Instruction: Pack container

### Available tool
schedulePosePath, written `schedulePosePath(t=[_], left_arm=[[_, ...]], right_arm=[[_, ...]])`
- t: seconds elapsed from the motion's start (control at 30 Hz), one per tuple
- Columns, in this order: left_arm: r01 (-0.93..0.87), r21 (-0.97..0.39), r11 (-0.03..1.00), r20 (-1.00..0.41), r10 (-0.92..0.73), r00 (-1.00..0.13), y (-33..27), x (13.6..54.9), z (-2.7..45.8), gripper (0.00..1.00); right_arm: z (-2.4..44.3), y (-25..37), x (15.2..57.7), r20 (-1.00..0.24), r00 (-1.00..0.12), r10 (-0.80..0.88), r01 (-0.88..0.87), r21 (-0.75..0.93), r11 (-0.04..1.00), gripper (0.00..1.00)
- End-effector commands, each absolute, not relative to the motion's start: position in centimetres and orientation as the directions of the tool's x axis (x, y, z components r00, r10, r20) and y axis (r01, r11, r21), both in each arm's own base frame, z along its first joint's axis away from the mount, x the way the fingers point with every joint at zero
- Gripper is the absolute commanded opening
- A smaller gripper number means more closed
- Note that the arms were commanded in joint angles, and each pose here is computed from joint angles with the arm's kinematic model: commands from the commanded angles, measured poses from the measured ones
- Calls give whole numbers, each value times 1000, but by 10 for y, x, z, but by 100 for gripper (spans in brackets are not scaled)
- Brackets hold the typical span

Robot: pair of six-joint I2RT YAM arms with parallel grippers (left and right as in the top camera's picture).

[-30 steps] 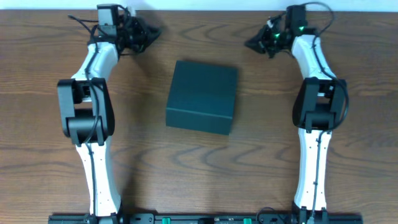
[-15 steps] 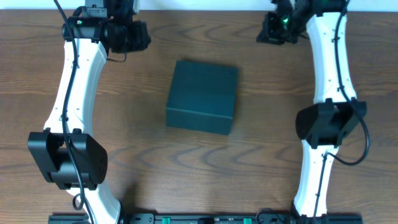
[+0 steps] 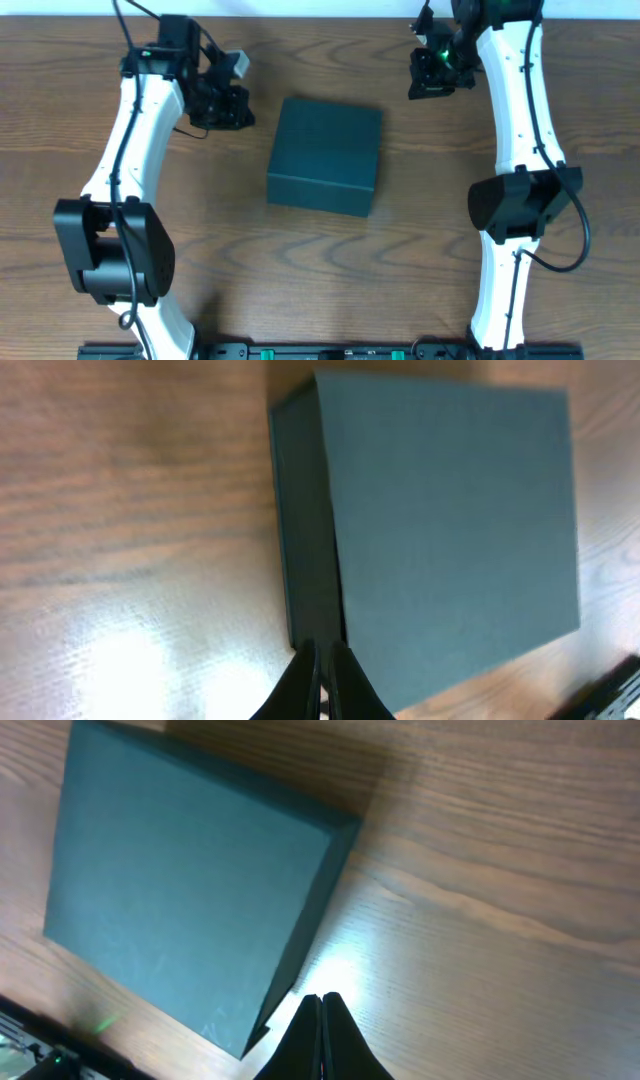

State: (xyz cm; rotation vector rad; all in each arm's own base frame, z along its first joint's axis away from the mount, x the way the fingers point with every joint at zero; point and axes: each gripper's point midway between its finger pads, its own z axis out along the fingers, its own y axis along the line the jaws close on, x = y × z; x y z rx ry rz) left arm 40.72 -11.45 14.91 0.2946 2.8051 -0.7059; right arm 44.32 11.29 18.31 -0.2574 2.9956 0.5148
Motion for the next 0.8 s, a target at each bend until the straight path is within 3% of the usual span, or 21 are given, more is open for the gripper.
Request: schedulePosePath(t=[0.0, 0.2, 0.43, 0.77], left_arm=[[327, -318, 890, -360, 205, -910, -119, 399, 180, 6], [384, -238, 892, -496, 228, -838, -119, 372, 224, 6], [401, -241, 884, -536, 223, -814, -118, 355, 201, 6], [491, -326, 808, -525, 277, -805, -163, 379, 163, 6]], right_arm=[[192, 107, 426, -103, -981, -164, -189, 313, 931, 2], [192, 82, 408, -97, -993, -62, -98, 430, 897, 2], [179, 58, 379, -137, -990, 14, -51, 455, 889, 2], [100, 86, 328, -90, -994, -67, -100, 450, 888, 2]])
